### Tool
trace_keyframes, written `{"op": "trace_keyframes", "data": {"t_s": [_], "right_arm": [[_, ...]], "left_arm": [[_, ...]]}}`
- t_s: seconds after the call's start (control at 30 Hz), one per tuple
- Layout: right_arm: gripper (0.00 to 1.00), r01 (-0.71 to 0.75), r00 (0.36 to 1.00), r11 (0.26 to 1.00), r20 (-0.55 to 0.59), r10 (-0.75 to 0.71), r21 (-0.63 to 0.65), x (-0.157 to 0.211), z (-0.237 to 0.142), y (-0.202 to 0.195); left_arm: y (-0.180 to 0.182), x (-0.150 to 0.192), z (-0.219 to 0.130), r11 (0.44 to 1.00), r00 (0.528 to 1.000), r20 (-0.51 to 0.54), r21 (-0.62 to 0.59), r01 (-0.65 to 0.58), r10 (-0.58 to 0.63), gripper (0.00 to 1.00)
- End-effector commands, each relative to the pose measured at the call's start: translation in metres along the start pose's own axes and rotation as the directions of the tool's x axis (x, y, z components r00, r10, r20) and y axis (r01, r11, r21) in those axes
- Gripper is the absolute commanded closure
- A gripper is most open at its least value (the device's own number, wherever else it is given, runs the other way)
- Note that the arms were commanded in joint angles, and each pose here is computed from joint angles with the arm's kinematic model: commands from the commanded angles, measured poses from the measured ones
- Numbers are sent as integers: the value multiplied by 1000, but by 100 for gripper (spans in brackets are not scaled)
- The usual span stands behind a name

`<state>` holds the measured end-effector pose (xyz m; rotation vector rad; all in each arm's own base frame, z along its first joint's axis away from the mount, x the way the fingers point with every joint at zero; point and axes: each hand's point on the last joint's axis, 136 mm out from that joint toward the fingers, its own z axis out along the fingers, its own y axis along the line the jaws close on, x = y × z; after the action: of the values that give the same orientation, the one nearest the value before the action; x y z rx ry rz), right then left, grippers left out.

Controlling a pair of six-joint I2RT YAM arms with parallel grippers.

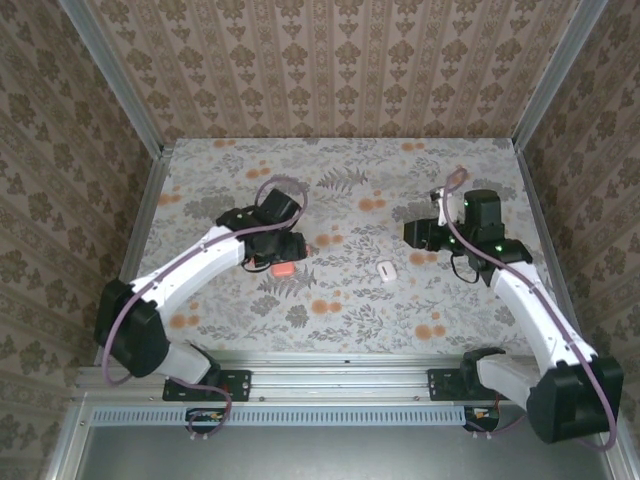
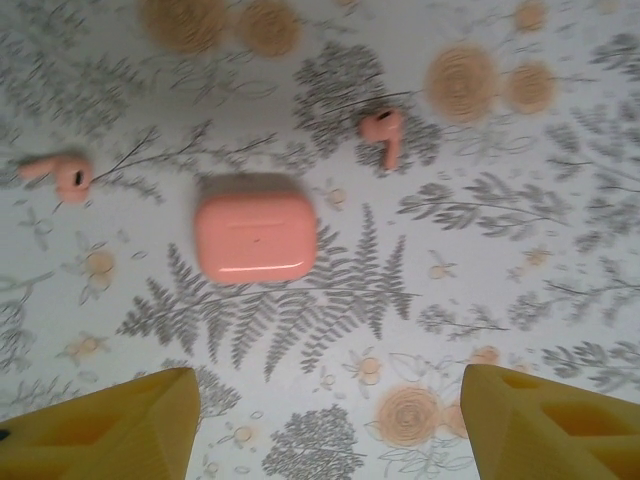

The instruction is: Insert wireless bluetooth earbuds into charging case

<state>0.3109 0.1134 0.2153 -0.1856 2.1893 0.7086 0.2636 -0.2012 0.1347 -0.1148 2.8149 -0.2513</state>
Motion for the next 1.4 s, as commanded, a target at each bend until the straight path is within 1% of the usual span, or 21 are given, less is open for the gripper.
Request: {"op": "trace_keyframes", "data": {"t_s": [0.0,0.03,0.07,0.13,0.17,0.27,0.43,0.53,0.63,0.8,0.97,1.1,1.37], "right_arm": [[41,-54,993,997,108,49,51,-11,-15,-6],[33,-69,990,997,126,63,45,-9,-18,-4],[27,-67,987,997,150,62,28,-8,-21,-1],[20,-61,983,998,173,60,5,-2,-24,2],[17,-54,982,998,183,55,-10,2,-24,4],[8,-54,978,998,201,61,-41,12,-26,7],[8,-25,978,995,206,45,-98,23,-26,15],[8,-3,980,982,194,40,-188,29,-24,28],[10,-29,981,972,178,72,-234,35,-19,30],[11,-49,984,970,154,88,-240,45,-16,28],[9,-34,977,974,196,80,-225,45,-20,27],[8,-35,977,977,198,77,-208,50,-21,24],[8,-47,980,977,180,86,-209,55,-20,23]], "left_arm": [[31,15,2,978,991,-86,-191,82,-100,30],[35,16,3,971,988,-101,-224,89,-113,29],[38,17,5,962,985,-114,-254,95,-127,28],[42,19,10,950,979,-145,-297,98,-146,28],[43,20,13,946,975,-161,-307,98,-154,27],[44,23,24,943,961,-204,-313,116,-186,25],[36,24,42,954,939,-276,-271,127,-204,23],[31,22,53,959,930,-301,-244,142,-214,22],[31,19,62,961,923,-322,-242,135,-211,21],[27,18,73,968,911,-362,-221,123,-198,18],[26,16,83,971,893,-403,-204,125,-199,16],[20,14,91,977,885,-430,-185,106,-178,15],[28,15,101,973,868,-468,-220,69,-167,15]]}}
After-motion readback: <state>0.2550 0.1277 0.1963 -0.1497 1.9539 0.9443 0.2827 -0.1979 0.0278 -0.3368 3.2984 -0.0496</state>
